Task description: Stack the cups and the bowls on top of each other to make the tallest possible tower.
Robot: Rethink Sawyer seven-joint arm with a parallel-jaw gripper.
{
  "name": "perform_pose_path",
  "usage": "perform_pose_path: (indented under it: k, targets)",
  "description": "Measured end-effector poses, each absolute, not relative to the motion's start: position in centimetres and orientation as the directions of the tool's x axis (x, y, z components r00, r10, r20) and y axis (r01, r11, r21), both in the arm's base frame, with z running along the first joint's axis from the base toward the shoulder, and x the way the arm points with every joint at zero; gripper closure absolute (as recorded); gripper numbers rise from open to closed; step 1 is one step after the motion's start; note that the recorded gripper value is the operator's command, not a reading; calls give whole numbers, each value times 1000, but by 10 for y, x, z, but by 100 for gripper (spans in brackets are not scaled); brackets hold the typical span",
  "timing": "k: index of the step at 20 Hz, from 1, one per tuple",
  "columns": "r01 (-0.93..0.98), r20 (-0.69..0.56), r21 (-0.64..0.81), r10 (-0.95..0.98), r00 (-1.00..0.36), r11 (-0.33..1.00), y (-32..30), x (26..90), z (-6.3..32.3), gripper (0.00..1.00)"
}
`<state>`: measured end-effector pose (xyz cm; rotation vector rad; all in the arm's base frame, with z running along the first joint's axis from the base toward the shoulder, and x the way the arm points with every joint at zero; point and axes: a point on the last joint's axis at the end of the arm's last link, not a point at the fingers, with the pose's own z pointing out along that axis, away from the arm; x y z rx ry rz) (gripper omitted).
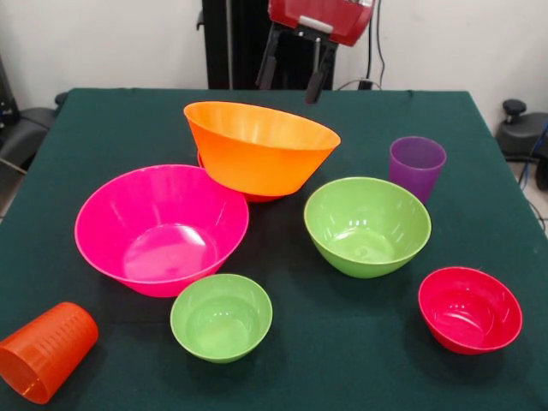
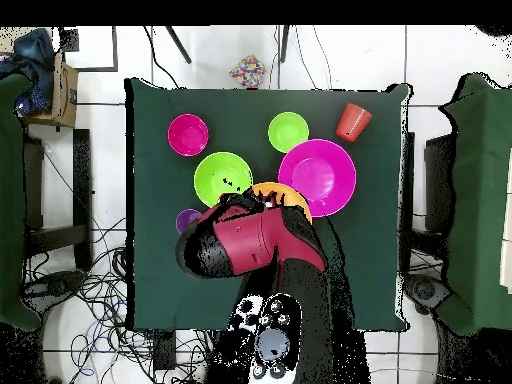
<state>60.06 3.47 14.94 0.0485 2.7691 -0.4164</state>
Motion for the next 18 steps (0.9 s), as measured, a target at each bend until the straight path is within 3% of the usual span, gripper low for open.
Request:
perform_pose_path:
  k: [5, 18]
  targets:
    - [79, -346, -278, -23, -938, 957, 21, 591, 147, 0]
    - [122, -370, -250, 21, -929, 961, -110, 530, 136, 0]
